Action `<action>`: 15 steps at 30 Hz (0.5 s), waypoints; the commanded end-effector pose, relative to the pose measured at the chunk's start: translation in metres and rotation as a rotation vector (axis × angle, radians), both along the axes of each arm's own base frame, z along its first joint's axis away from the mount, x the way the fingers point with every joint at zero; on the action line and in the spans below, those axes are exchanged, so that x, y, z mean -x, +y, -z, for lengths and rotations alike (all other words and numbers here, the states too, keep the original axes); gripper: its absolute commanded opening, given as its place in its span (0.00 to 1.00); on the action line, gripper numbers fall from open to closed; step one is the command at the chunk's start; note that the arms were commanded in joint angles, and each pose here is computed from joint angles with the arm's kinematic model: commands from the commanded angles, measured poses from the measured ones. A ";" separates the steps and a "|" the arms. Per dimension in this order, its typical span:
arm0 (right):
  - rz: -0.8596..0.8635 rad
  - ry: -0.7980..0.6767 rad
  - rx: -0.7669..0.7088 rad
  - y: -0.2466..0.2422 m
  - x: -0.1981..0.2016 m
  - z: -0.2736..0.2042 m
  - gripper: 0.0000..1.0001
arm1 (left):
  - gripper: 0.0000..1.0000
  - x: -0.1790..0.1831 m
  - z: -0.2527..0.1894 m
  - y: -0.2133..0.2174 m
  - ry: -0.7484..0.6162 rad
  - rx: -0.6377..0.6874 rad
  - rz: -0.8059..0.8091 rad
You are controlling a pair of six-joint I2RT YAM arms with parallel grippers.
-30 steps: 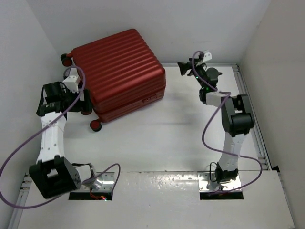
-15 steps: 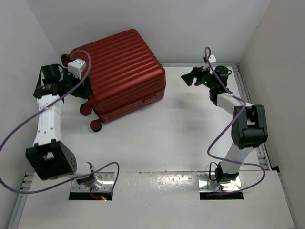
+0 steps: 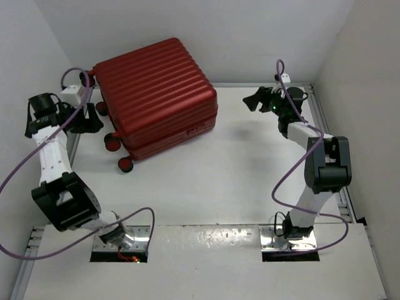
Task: Pack the luggage
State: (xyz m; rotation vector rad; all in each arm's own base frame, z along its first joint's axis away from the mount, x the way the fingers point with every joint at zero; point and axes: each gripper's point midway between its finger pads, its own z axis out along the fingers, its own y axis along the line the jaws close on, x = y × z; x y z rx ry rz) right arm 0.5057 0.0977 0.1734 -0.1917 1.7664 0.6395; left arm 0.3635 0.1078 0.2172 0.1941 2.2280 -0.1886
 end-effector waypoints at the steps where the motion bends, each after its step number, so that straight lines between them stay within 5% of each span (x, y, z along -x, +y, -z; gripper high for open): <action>1: 0.086 -0.021 -0.138 -0.013 -0.035 -0.016 0.78 | 0.82 -0.012 -0.060 0.015 -0.228 0.111 -0.215; 8: -0.029 0.190 -0.453 0.043 -0.085 -0.006 0.76 | 0.82 -0.020 -0.038 0.042 -0.196 0.285 -0.437; 13: -0.068 0.241 -0.433 0.081 -0.116 0.038 0.76 | 0.82 -0.021 -0.022 0.049 -0.153 0.312 -0.477; 15: -0.059 0.186 -0.409 0.085 -0.133 0.021 0.76 | 0.82 -0.022 -0.013 0.045 -0.130 0.321 -0.470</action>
